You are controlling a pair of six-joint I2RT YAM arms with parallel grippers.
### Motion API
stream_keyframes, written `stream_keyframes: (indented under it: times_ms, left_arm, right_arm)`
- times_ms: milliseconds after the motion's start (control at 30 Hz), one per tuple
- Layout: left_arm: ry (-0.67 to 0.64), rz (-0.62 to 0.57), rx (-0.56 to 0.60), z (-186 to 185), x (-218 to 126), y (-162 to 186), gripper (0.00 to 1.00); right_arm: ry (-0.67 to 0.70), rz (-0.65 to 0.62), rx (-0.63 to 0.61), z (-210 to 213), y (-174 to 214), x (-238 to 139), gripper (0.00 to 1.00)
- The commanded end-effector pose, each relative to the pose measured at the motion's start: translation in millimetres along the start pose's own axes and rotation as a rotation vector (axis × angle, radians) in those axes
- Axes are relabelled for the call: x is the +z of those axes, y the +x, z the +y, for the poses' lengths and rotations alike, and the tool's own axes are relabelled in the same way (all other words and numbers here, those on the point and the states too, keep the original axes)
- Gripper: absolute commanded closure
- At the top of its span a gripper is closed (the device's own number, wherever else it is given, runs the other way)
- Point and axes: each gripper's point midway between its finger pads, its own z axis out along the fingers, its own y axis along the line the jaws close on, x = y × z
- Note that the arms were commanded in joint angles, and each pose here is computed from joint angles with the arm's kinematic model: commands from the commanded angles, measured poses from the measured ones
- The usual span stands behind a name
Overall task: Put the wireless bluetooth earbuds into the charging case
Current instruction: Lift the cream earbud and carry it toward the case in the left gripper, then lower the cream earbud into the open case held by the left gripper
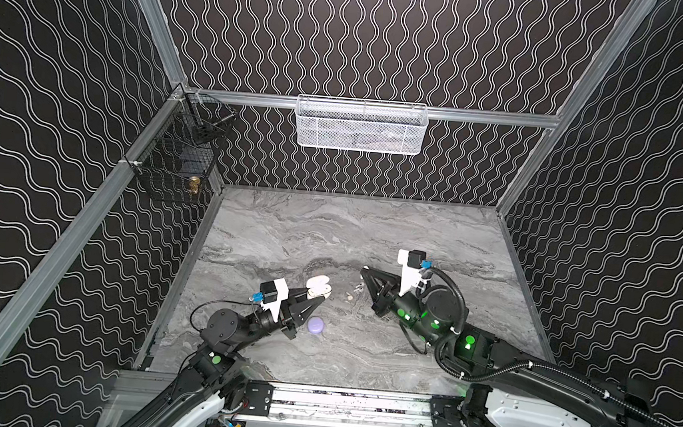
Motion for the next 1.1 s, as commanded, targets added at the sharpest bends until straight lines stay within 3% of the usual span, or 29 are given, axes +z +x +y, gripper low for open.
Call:
stream_keyframes:
  times_ms: [0,300,467,1067]
  left_arm:
    - [0.03,-0.067,0.035,-7,-1,-17,1.0]
    - [0.104,-0.093,0.064,-20,-4,-21,1.0]
    - [0.156,-0.119,0.085,-30,-8,-24,1.0]
    - [0.137,-0.131,0.075,-29,-10,-29,1.0]
  right_arm:
    - [-0.115,-0.11,-0.059,34,-19,-5,0.92]
    - [-0.299,-0.128,-0.14,77,-7,-14,0.92]
    - [-0.303,-0.121,-0.16,80,0,-6,0.92]
    - [-0.318,-0.134,-0.18,77,17,4,0.93]
